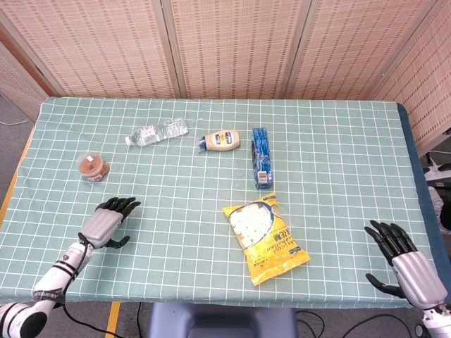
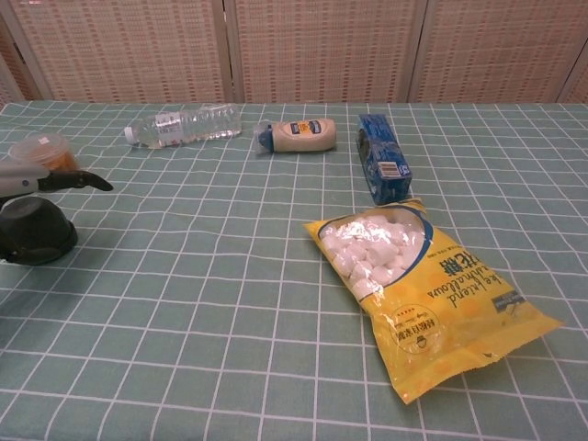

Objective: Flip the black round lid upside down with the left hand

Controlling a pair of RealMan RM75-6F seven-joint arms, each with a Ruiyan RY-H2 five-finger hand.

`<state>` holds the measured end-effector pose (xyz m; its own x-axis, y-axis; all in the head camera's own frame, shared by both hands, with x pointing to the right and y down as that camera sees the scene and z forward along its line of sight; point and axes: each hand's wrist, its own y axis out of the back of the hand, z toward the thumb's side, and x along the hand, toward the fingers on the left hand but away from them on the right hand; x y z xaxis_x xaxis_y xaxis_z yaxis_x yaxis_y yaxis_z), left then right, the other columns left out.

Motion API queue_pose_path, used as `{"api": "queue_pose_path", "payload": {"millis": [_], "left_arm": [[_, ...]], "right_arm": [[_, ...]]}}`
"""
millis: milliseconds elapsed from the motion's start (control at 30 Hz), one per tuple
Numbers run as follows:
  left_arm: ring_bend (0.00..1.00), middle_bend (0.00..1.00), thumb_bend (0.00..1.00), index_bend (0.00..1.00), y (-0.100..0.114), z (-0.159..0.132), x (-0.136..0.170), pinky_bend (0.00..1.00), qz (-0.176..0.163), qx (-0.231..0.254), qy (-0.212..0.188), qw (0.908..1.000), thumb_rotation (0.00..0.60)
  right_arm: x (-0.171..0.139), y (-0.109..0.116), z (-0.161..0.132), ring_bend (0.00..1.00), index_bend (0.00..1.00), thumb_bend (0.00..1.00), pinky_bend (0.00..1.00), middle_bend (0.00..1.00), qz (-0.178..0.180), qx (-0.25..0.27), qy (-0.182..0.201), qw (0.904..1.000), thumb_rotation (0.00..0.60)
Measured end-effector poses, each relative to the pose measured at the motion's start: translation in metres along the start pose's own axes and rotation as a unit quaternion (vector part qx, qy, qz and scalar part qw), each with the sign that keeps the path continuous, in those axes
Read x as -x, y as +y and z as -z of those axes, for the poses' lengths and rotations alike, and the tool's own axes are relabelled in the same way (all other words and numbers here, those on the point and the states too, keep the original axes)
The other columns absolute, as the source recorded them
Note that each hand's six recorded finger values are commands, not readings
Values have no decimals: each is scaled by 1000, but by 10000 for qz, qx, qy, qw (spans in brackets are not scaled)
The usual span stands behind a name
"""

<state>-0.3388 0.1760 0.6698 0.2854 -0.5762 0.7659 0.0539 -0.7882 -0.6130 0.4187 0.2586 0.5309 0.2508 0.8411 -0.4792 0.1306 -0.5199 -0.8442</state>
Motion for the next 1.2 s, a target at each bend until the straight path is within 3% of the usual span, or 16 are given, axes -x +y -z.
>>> {"api": "queue_pose_path", "payload": {"millis": [267, 467, 600, 1200], "left_arm": [[0, 0, 330, 0, 14, 19, -22, 26, 245, 35, 529, 9983, 600], [0, 0, 330, 0, 12, 30, -28, 40, 518, 177, 778, 9955, 600], [0, 0, 328, 0, 10, 37, -32, 53, 659, 11, 924, 9935, 600], [0, 4, 323, 0, 4, 49, -36, 289, 979, -131, 1210, 9877, 600]], "right_arm": [[1, 0, 2, 0, 0, 173, 0, 0, 0, -128, -54, 9999, 600], [2, -2, 3, 0, 0, 173, 0, 0, -23, -170, -99, 9998, 600], [1, 1, 3, 0, 0, 173, 0, 0, 42, -160, -122, 9998, 600], [0, 3, 4, 0, 0, 172, 0, 0, 68, -153, -163, 9997, 600]]}}
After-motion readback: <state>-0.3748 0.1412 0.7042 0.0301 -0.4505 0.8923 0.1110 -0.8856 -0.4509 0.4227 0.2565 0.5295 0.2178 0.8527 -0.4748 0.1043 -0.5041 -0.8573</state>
